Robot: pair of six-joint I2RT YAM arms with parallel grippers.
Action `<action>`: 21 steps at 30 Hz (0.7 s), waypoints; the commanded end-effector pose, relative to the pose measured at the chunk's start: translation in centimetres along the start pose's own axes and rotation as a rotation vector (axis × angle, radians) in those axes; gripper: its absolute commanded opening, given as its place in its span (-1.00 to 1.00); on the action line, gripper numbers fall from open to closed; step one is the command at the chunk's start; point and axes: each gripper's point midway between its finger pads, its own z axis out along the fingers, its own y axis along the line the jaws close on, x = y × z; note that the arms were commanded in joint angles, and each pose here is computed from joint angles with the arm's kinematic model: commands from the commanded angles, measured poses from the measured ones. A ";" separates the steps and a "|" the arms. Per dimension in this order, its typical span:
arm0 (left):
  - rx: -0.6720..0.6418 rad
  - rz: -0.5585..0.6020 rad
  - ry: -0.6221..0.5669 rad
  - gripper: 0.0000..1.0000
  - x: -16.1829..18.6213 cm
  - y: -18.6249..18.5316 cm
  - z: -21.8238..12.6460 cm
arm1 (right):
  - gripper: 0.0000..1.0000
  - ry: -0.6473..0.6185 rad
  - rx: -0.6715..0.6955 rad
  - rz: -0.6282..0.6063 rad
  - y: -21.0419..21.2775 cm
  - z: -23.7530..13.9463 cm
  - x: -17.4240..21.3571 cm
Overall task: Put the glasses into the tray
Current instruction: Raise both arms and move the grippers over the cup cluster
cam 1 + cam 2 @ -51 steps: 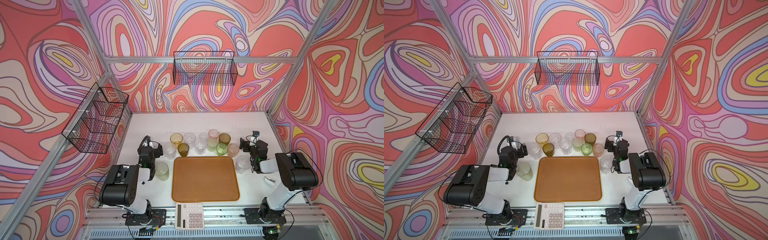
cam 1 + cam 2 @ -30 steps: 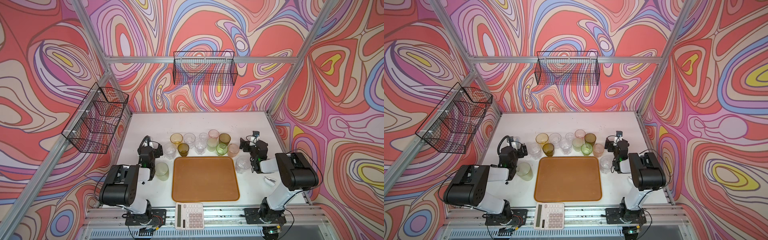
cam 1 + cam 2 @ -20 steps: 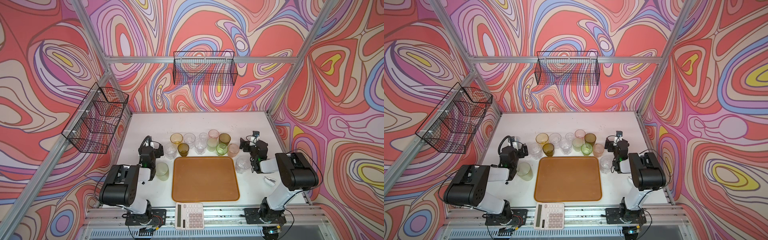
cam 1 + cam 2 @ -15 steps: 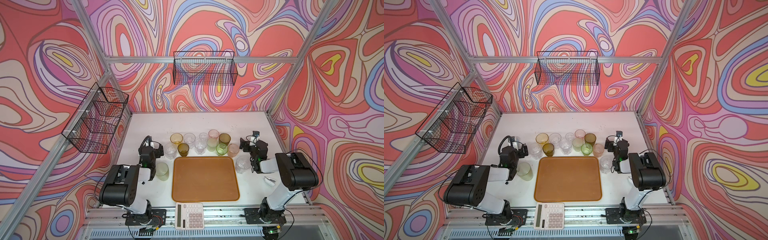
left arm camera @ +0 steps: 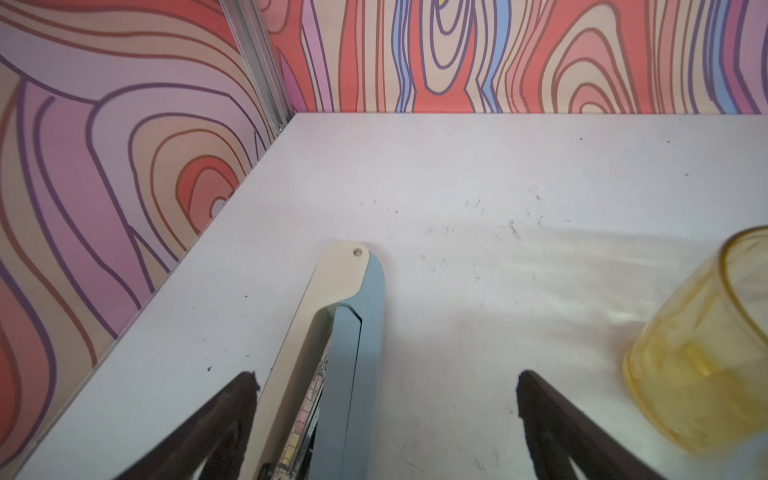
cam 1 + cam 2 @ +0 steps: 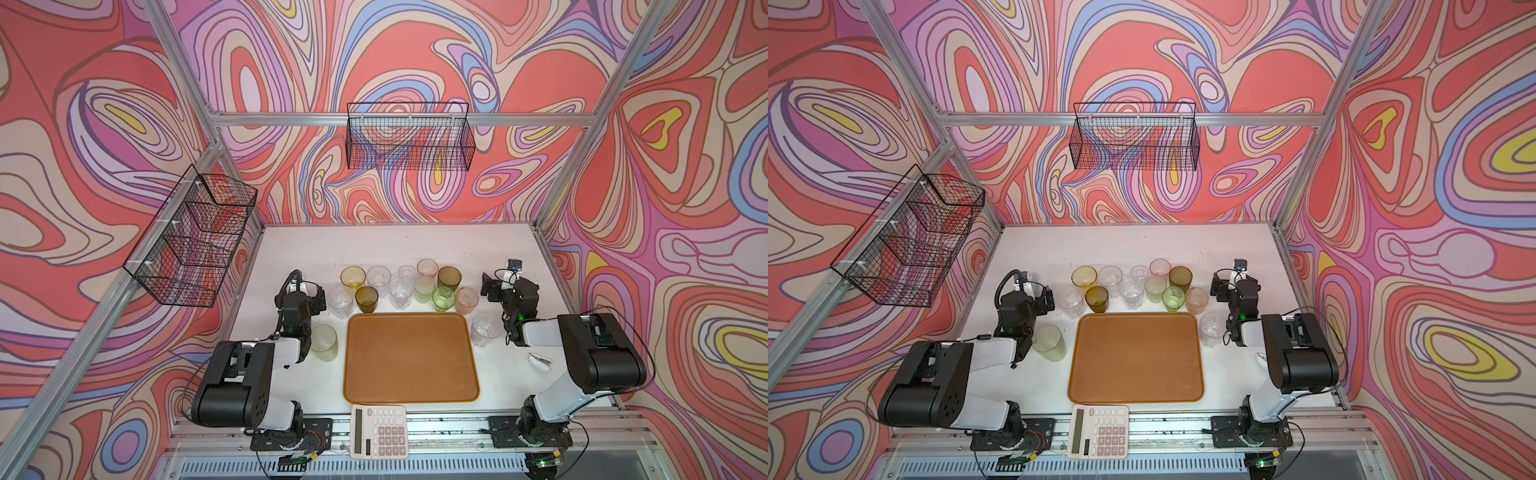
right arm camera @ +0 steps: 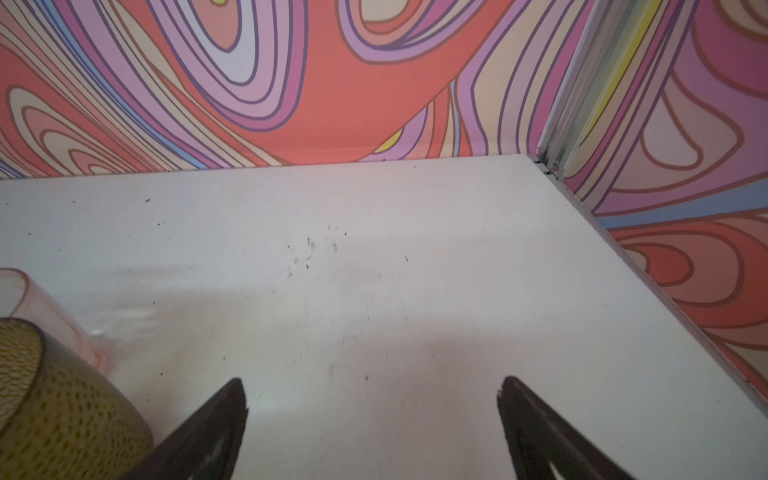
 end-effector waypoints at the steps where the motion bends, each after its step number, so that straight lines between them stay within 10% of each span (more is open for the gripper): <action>1: -0.075 0.014 0.013 1.00 -1.9 0.9 -0.2 | 0.97 0.030 0.053 0.009 -0.6 -0.2 -0.7; 21: -0.125 -0.144 0.117 1.00 -11.2 1.9 -7.3 | 0.97 0.384 0.117 0.149 0.2 -3.7 -7.0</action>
